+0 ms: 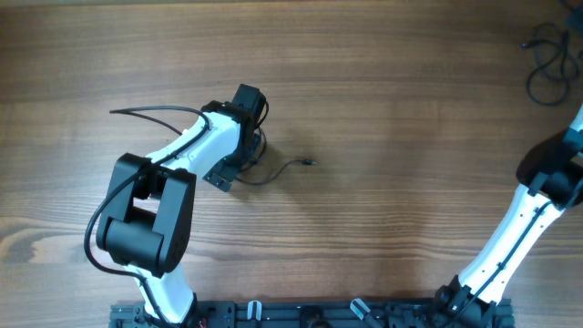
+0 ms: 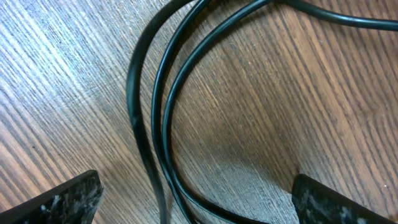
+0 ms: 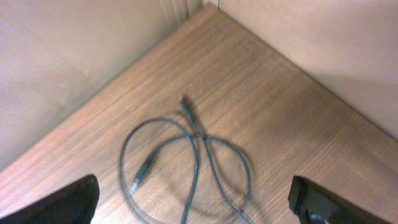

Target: Untangle cables

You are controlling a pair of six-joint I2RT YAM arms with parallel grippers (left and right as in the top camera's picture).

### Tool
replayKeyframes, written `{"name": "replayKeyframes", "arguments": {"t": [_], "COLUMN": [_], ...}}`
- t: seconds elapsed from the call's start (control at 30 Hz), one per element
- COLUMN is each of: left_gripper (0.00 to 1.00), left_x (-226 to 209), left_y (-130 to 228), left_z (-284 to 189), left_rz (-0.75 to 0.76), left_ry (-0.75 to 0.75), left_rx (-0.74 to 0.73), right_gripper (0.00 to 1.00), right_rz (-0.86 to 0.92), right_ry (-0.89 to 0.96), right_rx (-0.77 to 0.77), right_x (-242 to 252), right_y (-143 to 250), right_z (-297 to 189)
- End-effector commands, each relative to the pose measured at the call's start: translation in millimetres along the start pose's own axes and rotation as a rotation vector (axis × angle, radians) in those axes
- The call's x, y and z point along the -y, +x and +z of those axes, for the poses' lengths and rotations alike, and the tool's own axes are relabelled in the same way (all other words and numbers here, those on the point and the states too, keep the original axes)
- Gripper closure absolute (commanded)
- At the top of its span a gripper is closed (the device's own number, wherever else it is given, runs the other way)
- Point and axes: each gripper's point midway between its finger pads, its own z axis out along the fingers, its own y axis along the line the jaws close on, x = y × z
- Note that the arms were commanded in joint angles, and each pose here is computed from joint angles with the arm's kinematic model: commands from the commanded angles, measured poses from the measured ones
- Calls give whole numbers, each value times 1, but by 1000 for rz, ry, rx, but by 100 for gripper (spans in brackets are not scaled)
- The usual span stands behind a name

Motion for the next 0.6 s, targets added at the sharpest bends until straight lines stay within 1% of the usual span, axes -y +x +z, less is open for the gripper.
{"name": "replayKeyframes", "arguments": {"t": [0.0,0.03,0.07,0.13,0.2,0.23,0.3,0.37,0.4,0.43,0.53,0.57], "left_gripper": [0,0,0,0,0,0,0,0,0,0,0,0], "left_x": [-8,2,3,6,12,14,14,11,9,4,-30,-49], "left_y": [11,8,12,12,3,-7,-37,-54,-59,-65,-88,-100], "left_z": [12,13,12,7,-13,-30,-81,-123,-137,-153,-195,-209], "left_rz": [21,11,16,94,147,163,149,136,133,122,41,-14], "left_ry": [-41,0,7,27,61,79,136,221,257,296,357,369], "left_rx": [-33,-24,-48,-52,-27,18,145,212,227,243,313,341], "right_gripper": [0,0,0,0,0,0,0,0,0,0,0,0], "right_rz": [27,14,-1,-5,-26,-49,-100,-150,-164,-194,-358,-423], "right_ry": [-156,-209,-241,-259,-286,-304,-338,-359,-368,-392,-471,-495], "right_rx": [67,22,-19,-61,-86,-104,-149,-235,-265,-321,-411,-431], "right_x": [-36,-50,-62,-77,-94,-106,-132,-155,-162,-177,-226,-242], "right_y": [-45,-36,-25,-13,-1,8,28,59,70,89,141,158], "right_z": [-117,-145,-169,-196,-222,-237,-257,-266,-268,-272,-287,-292]}}
